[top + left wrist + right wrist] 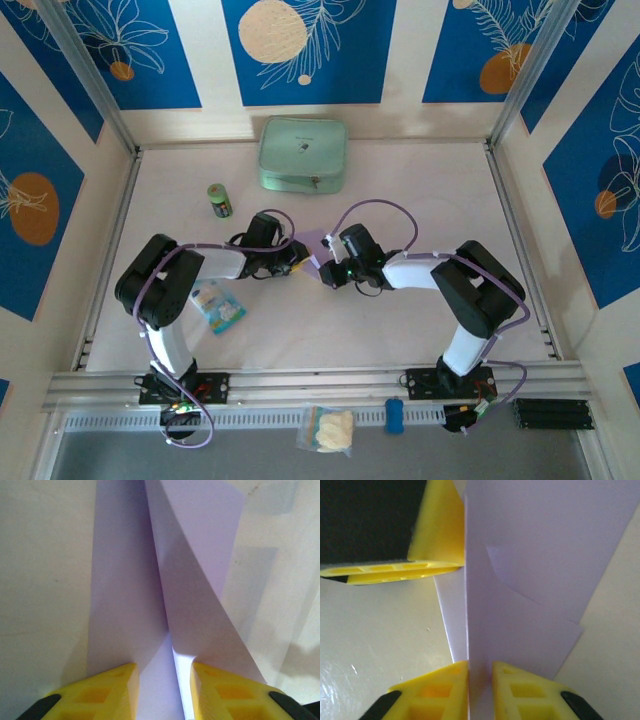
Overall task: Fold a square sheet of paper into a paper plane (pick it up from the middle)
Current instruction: Fourth fold the wing at the center of the table.
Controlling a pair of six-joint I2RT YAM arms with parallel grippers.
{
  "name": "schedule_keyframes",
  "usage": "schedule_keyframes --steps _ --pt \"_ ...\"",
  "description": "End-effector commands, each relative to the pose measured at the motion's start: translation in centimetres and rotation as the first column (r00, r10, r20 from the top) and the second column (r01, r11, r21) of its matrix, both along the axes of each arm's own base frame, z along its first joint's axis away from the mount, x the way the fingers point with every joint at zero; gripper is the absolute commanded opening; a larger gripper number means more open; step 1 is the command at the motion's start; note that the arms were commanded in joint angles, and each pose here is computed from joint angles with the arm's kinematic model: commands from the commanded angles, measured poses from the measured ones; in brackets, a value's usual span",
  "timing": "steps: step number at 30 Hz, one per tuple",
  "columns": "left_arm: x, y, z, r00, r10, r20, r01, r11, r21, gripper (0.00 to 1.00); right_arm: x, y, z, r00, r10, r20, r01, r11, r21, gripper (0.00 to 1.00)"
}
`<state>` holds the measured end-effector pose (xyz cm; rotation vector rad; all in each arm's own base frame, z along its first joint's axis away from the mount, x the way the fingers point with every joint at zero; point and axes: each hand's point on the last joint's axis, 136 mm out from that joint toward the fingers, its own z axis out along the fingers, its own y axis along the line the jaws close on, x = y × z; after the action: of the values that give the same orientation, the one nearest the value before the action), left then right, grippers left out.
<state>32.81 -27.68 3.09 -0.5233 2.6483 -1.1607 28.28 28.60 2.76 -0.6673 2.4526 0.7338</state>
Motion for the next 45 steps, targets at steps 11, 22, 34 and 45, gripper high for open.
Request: schedule_keyframes --steps 11,22,34,45 --pt "-1.0 0.4 -1.9 0.997 -0.014 -0.077 0.019 0.998 0.065 0.36 -0.7 -0.2 0.3 0.997 0.004 0.080 0.007 0.991 -0.133 0.29" --pt "-1.2 0.4 -2.0 0.997 -0.015 -0.080 0.021 0.998 0.068 0.38 -0.1 -0.3 -0.5 0.992 -0.038 0.121 0.064 0.974 -0.216 0.29" --pt "-1.5 0.5 -2.2 0.996 -0.018 -0.090 0.024 0.997 0.073 0.39 0.8 -0.8 -0.3 0.981 -0.081 0.175 0.124 0.959 -0.254 0.26" --pt "-1.5 0.6 -2.2 0.996 -0.017 -0.090 0.024 0.997 0.076 0.39 0.5 -0.3 -0.1 0.984 -0.051 0.169 0.091 0.966 -0.242 0.15"
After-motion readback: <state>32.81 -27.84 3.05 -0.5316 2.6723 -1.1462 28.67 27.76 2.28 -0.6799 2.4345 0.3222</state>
